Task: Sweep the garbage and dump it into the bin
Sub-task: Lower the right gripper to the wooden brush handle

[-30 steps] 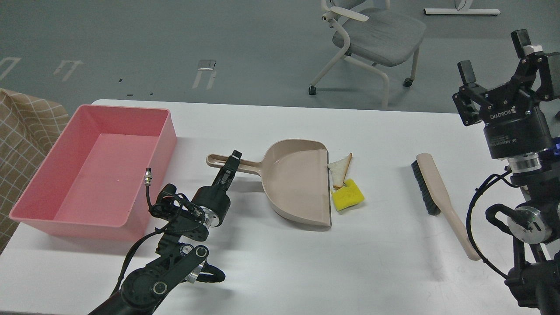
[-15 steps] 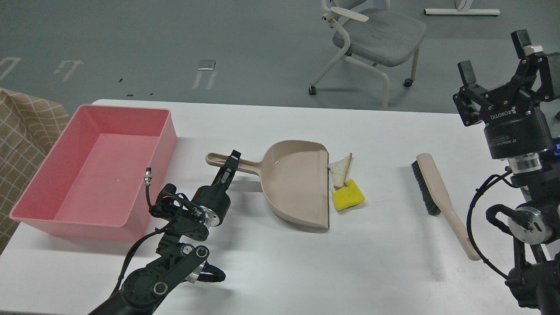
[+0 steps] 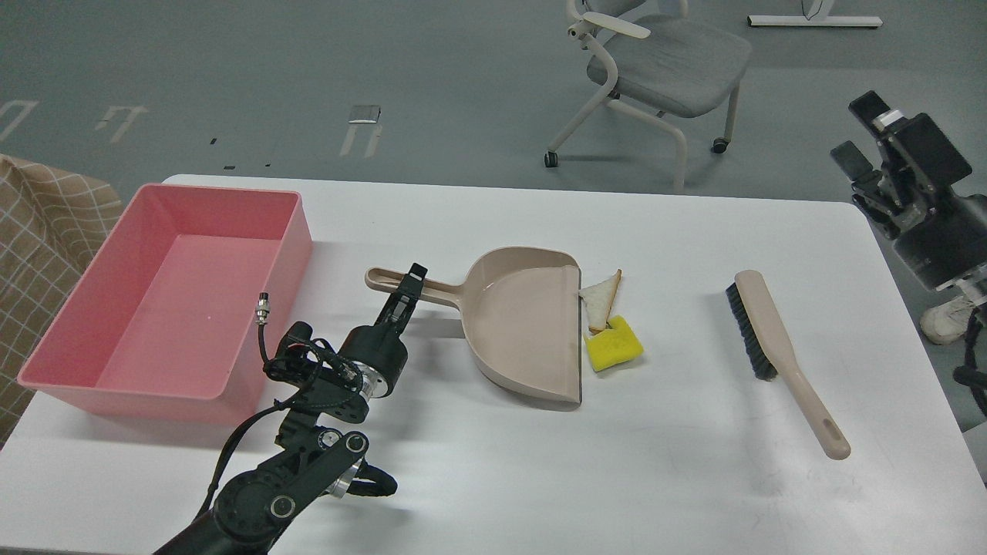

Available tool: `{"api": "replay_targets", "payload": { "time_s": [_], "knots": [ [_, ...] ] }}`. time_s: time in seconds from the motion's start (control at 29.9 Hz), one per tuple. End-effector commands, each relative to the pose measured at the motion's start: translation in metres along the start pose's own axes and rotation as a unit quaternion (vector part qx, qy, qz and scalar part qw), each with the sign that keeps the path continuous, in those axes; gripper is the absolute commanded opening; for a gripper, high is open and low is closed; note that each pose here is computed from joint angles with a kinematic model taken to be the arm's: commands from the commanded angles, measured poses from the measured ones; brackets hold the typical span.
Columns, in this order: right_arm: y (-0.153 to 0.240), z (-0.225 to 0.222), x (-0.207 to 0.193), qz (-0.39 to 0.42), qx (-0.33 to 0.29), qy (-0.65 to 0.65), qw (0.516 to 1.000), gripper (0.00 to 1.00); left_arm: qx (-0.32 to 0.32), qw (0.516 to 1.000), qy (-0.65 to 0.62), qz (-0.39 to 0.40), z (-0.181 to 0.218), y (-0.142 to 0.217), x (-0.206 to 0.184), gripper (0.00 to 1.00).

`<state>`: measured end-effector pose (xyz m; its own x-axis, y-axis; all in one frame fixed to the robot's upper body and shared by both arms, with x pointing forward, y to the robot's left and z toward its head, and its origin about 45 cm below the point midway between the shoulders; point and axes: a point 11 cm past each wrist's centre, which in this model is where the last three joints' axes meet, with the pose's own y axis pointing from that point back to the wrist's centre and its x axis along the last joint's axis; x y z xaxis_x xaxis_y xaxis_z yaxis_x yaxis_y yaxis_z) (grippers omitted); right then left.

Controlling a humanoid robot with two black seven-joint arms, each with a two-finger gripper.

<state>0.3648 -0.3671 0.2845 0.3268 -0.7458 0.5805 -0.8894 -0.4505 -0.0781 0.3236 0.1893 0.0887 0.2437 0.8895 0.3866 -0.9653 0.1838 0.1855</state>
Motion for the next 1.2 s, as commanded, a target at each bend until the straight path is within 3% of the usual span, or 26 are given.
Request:
{"api": "replay_targets", "payload": {
  "time_s": [0.0, 0.3, 0.37, 0.53, 0.63, 0.8, 1.17],
  "knots": [
    [0.008, -0.001, 0.018, -0.008, -0.02, 0.048, 0.999, 1.0, -0.001, 1.0, 0.001, 0.0, 0.0, 0.0, -0.001, 0.14],
    [0.033, 0.014, 0.028, -0.072, -0.089, 0.122, 0.986, 1.0, -0.008, 1.0, -0.002, 0.001, 0.001, 0.0, 0.001, 0.13],
    [0.04, 0.019, 0.013, -0.147, -0.115, 0.162, 0.969, 1.0, -0.011, 1.0, -0.006, 0.001, 0.001, 0.0, 0.002, 0.13],
    [0.048, 0.032, -0.011, -0.208, -0.138, 0.17, 0.953, 0.99, -0.018, 1.0, -0.008, 0.001, 0.003, 0.0, 0.003, 0.13],
    [0.061, 0.052, -0.055, -0.29, -0.162, 0.201, 0.922, 0.98, -0.021, 1.0, -0.009, 0.001, 0.006, -0.002, 0.004, 0.13],
    [0.078, 0.075, -0.076, -0.354, -0.195, 0.282, 0.87, 0.97, -0.021, 1.0, -0.008, 0.001, 0.006, -0.002, 0.003, 0.13],
    [0.08, 0.081, -0.072, -0.359, -0.206, 0.298, 0.86, 0.97, -0.021, 1.0, -0.01, 0.001, 0.005, -0.001, 0.004, 0.13]
  ]
}}
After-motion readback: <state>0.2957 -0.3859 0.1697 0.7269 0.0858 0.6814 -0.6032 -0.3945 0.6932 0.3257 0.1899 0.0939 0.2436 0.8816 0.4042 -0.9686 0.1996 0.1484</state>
